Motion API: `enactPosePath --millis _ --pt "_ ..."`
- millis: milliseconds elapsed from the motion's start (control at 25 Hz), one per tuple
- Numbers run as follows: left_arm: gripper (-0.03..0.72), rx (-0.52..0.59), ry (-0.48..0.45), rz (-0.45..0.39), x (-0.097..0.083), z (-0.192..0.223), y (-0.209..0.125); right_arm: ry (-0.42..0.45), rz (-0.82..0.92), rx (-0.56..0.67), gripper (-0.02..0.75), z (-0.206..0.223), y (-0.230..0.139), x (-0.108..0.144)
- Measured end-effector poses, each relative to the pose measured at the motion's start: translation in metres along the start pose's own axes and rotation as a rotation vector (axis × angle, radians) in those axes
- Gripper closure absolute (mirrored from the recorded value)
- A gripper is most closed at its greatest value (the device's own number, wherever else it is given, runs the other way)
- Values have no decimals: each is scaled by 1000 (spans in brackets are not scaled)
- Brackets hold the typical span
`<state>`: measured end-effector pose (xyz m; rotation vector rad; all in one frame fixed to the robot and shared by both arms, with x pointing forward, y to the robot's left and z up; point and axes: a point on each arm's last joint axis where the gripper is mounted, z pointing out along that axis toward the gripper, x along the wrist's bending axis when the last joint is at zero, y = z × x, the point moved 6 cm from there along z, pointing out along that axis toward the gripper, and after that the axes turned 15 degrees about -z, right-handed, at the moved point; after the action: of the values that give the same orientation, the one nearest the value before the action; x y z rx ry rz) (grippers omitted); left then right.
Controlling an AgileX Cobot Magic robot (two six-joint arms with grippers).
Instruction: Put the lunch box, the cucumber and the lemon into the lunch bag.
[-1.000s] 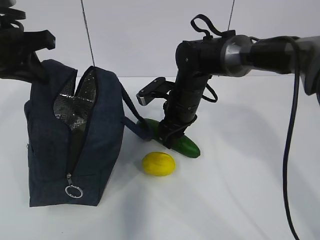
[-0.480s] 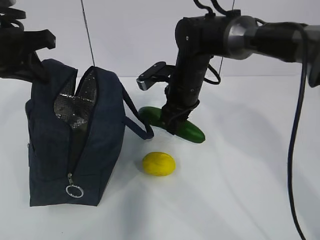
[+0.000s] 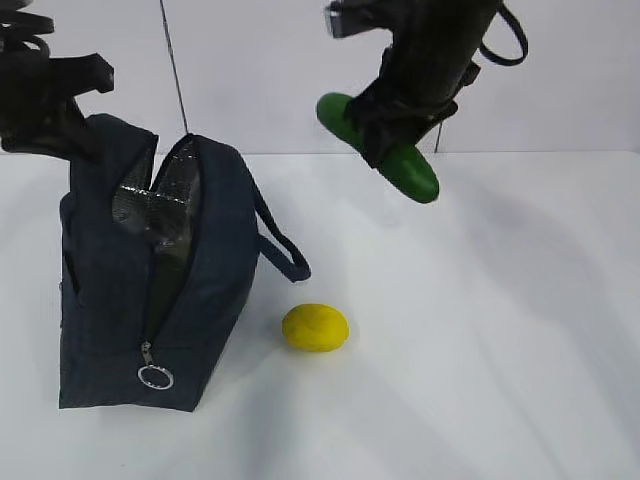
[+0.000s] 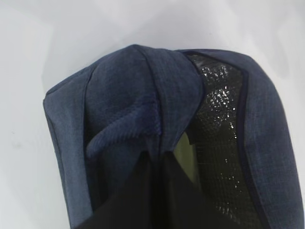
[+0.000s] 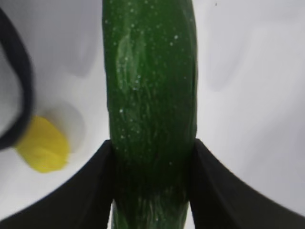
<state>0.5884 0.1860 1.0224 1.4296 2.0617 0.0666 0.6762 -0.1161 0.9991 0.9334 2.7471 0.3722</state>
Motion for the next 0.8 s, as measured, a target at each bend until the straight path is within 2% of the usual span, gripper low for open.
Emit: enactPosePath --millis 120,280,400,600,800 --pt "691 -7 -15 -11 -2 0 1 45 122 -81 399 -28 8 10" --pt "691 -15 -28 -21 -4 0 2 171 234 -185 399 -53 22 31" --pt "691 -15 -33 -26 -5 0 2 250 295 -206 399 -58 32 50" --pt "691 -19 -35 -26 -5 0 3 298 357 -178 399 -58 46 89" --pt "691 -21 -38 -27 -6 0 3 309 355 -210 400 -59 60 112"
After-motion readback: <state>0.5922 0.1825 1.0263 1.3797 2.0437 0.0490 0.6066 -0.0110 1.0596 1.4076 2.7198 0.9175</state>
